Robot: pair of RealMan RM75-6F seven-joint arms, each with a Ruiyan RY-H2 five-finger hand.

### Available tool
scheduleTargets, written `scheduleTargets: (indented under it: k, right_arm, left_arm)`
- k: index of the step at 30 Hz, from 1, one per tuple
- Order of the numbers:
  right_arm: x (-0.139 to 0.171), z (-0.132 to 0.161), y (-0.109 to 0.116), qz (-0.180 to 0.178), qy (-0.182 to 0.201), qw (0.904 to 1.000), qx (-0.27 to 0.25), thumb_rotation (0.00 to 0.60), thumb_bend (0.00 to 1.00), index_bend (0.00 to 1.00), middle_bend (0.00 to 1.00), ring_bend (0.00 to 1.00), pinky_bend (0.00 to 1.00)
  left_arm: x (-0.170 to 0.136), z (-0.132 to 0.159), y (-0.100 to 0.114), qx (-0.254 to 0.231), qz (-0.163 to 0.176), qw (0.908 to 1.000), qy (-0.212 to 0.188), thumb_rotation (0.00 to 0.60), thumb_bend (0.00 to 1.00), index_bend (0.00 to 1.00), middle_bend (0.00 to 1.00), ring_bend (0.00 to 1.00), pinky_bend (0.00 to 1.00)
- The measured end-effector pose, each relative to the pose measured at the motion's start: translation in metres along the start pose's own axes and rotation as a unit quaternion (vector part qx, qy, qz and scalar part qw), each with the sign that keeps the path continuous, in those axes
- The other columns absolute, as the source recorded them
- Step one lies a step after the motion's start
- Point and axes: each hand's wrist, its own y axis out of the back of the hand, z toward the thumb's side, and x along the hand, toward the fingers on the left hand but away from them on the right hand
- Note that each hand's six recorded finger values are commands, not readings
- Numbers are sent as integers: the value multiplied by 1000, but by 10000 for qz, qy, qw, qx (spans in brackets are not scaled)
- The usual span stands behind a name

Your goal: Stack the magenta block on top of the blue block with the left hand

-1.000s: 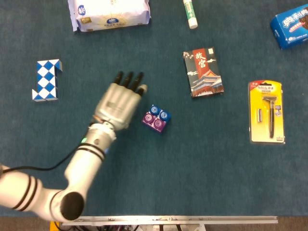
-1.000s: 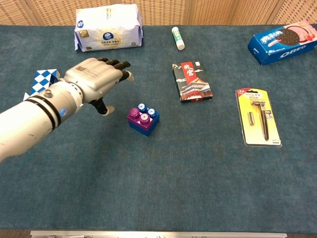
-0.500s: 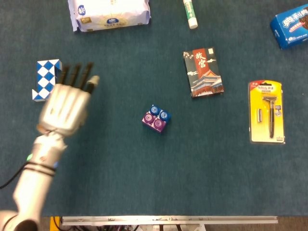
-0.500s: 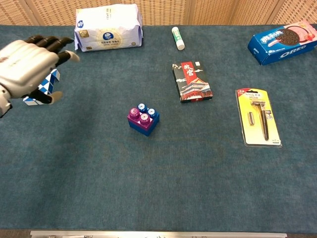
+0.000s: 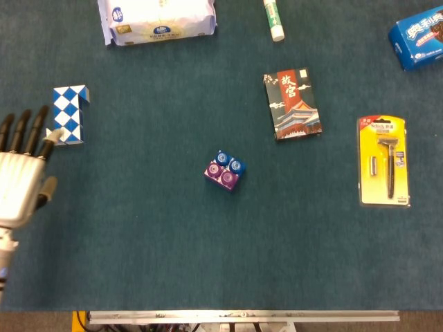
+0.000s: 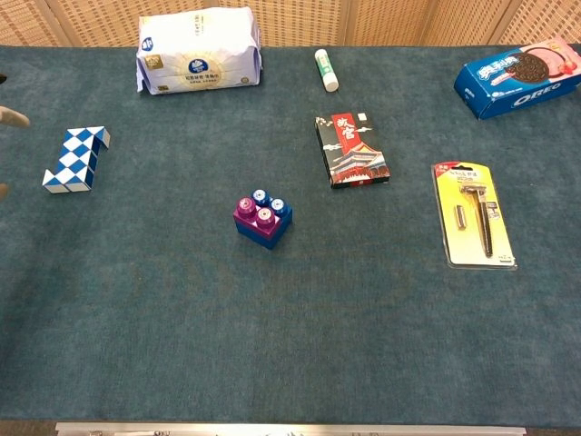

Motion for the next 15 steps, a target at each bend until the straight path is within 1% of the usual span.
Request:
scheduleTargets:
  k: [4, 10, 13, 15]
  right_arm:
    - [0, 2, -2, 18, 11, 10000, 25, 600, 0, 0, 85, 0, 272]
    - [0, 3, -2, 7, 26, 10000, 44, 600, 0, 0, 85, 0, 272]
    - [0, 4, -2, 11, 42, 10000, 38, 600, 0, 0, 85, 0, 272]
    - [0, 3, -3, 42, 27, 10000, 41, 600, 0, 0, 85, 0, 272]
  left_arm:
    - [-12, -24, -6, -54, 240, 9996, 99, 600, 294, 252, 28, 0, 74]
    - [-23, -47, -10, -321, 520, 9979, 221, 600, 294, 279, 64, 12, 80]
    - [-23, -52, -10, -392, 566, 9973, 267, 600, 294, 284, 70, 18, 83]
    - [-22, -55, -11, -411, 539, 9973, 286, 600, 294, 286, 72, 23, 84]
